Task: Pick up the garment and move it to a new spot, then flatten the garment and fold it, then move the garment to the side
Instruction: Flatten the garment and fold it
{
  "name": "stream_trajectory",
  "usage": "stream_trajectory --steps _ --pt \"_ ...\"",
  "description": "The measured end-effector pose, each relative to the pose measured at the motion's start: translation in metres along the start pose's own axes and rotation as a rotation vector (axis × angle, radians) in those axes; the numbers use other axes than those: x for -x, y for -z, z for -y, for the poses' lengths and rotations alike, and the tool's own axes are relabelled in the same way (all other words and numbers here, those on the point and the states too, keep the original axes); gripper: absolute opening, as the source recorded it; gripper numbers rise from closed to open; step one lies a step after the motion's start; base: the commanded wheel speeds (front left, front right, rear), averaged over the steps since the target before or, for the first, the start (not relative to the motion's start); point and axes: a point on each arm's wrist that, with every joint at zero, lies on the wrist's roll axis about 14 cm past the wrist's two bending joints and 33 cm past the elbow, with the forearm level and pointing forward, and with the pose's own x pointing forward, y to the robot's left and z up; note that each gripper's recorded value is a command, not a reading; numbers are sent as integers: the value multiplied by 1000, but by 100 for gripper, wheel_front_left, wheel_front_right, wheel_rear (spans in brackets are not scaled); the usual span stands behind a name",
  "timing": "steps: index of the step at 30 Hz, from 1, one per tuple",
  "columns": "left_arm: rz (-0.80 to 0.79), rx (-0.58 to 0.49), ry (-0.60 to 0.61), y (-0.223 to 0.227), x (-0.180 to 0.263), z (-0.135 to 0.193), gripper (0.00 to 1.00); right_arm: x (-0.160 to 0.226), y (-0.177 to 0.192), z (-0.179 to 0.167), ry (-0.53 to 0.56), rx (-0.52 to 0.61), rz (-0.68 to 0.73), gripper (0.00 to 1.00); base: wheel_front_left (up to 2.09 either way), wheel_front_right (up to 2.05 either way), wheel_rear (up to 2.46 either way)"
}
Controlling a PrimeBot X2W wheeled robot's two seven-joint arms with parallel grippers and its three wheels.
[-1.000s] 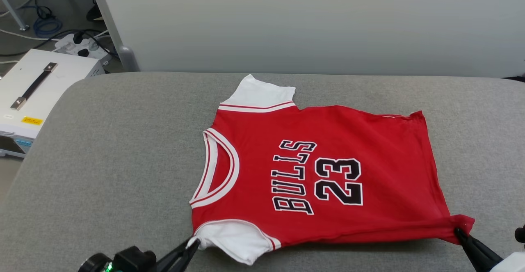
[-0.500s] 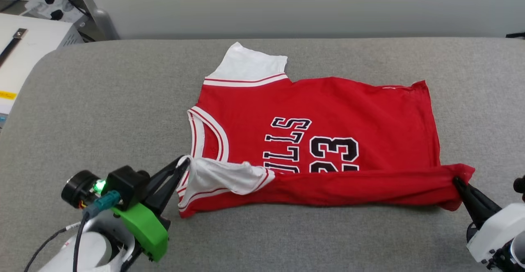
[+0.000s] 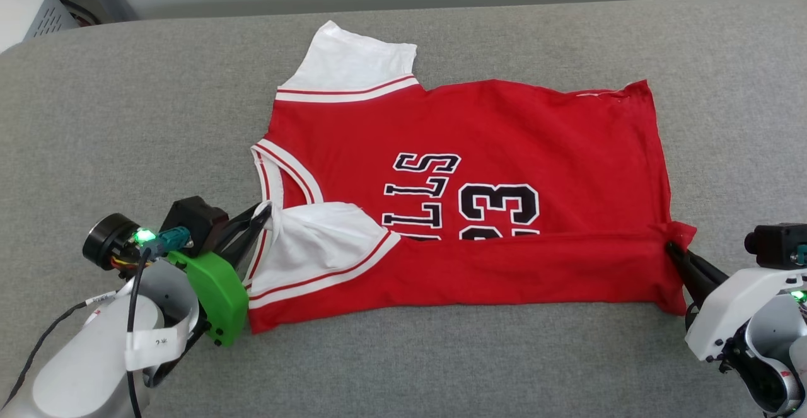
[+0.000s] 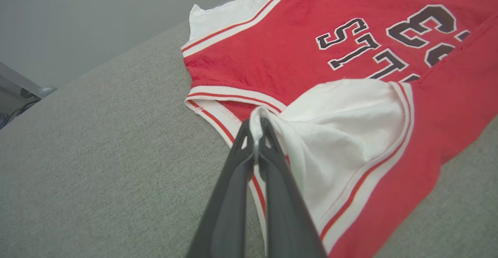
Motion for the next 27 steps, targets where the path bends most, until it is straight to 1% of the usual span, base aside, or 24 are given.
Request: stream_trajectory --steps 3,4,5,6,10,15,17,19,22,23,27 --pt "-44 9 -1 12 -8 -3 0 -4 4 4 11 1 -20 0 0 0 0" --pt "-67 24 -5 18 -10 -3 63 -5 5 7 19 -1 -25 0 0 0 0" --pt "-80 30 -6 23 -11 -3 100 -6 7 9 24 -1 -31 46 0 0 0" --pt "-91 29 -7 27 -12 -2 100 -7 8 10 27 -1 -36 100 0 0 0" --pt "-84 58 -36 35 -15 -2 100 -10 8 9 26 -2 -40 100 0 0 0" --pt "7 98 -115 23 -14 -11 100 -10 0 6 17 41 -13 100 0 0 0" --pt "42 119 -148 16 -10 -17 100 -8 -9 6 18 78 8 100 0 0 0" --pt "72 141 -178 10 -5 -22 100 -5 -18 6 18 91 36 100 0 0 0" --pt "108 187 -227 6 6 -24 100 2 -21 1 8 108 29 100 0 0 0" --pt "123 222 -243 5 9 -22 100 5 -21 1 12 112 29 100 0 0 0" --pt "142 282 -296 8 26 -16 100 18 -15 3 35 140 -17 100 0 0 0"
